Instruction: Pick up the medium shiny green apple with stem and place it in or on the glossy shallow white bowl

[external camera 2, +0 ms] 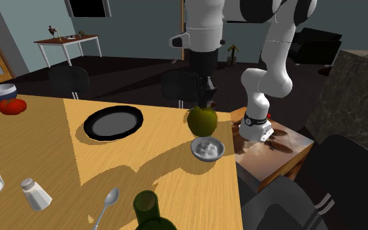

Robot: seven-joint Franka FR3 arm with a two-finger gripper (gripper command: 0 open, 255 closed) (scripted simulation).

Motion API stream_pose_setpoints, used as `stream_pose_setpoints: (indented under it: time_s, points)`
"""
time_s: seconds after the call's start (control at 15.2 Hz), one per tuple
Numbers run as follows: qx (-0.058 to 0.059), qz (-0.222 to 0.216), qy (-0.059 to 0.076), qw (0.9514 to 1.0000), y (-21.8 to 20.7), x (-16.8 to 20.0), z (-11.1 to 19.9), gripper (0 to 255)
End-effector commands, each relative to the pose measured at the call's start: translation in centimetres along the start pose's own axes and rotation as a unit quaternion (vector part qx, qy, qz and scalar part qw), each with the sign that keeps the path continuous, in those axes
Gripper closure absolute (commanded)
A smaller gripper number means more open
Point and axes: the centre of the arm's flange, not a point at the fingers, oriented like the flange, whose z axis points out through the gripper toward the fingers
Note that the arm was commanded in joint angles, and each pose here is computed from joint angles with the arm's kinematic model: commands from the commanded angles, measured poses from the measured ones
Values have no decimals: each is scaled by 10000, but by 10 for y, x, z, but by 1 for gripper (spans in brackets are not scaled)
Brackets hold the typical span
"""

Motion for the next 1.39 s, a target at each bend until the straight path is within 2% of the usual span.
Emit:
stream_pose_setpoints:
  time_s: [0.0,0.2,1.32]
  points:
    - [1,1,-2,10000,17,-23,-7,255]
    - [1,1,-2,10000,47,-58,-19,255]
    - [1,1,-2,10000,44,-53,71,255]
